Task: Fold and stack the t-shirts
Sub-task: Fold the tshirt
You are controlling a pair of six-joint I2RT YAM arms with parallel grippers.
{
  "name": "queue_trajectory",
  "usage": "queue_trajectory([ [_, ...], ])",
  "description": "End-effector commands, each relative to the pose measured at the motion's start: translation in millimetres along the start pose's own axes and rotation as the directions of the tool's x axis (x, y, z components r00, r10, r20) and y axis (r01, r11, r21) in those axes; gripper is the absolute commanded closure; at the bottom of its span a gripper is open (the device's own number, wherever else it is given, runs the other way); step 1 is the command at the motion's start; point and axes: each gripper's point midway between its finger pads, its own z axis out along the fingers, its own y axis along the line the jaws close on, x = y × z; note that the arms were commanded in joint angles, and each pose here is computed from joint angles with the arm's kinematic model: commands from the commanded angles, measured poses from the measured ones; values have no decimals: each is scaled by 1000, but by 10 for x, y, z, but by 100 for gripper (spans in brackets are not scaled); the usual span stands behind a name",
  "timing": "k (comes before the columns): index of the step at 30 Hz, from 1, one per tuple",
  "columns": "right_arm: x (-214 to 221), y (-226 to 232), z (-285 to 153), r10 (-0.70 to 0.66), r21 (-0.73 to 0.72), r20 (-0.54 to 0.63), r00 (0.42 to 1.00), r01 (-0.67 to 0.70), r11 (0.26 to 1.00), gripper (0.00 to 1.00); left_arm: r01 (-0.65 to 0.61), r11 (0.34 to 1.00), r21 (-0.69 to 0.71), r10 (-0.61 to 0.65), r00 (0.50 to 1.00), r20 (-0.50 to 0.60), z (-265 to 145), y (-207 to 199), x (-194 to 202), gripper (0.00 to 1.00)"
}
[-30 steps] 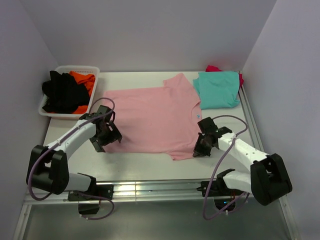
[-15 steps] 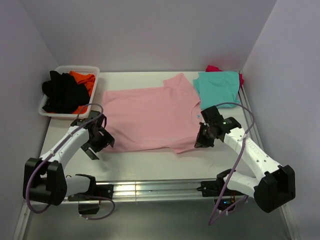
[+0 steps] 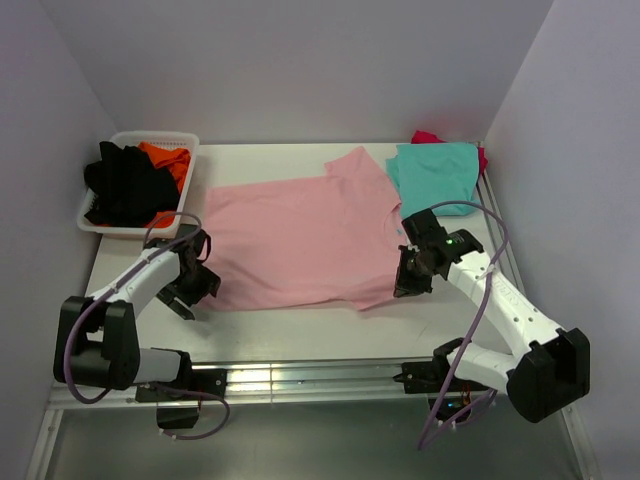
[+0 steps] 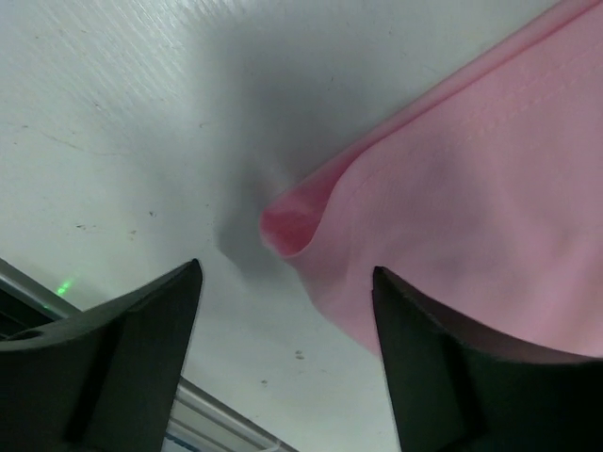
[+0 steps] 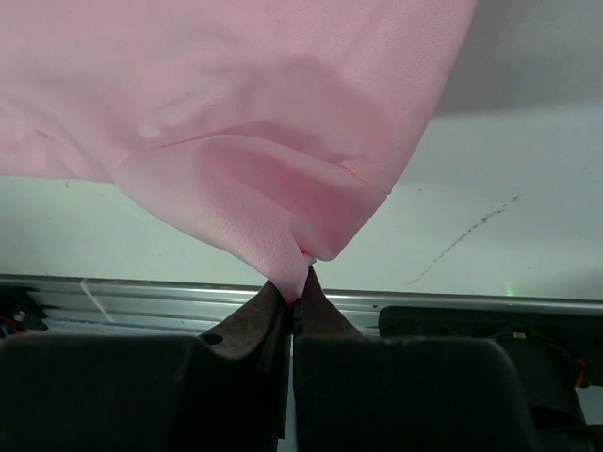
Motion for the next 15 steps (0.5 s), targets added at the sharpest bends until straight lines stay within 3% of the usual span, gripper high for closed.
queue_trajectory([
  [1,-78,9,-57,-38,12,20,999,38,999,100,33,999,-13,-32,999,17,87,-2,-26,27],
  [5,-87,-3,-17,-50,18,13,999,49,999,100,32,999,3,-32,999,-4,133,-12,33,41],
  [8,-86,-9,7,-54,20,7,999,54,998,100,36,999,14,-36,999,-7,120,-31,37,58],
  [9,-82,-13,14,-52,20,5,999,52,998,100,34,999,5,-34,999,-8,116,-13,39,72],
  [12,-99,-8,9,-54,19,6,999,54,998,100,32,999,-12,-32,999,-11,81,13,34,91],
  [15,-108,-6,-18,-54,22,5,999,54,998,100,36,999,18,-36,999,3,-67,-68,-39,100],
])
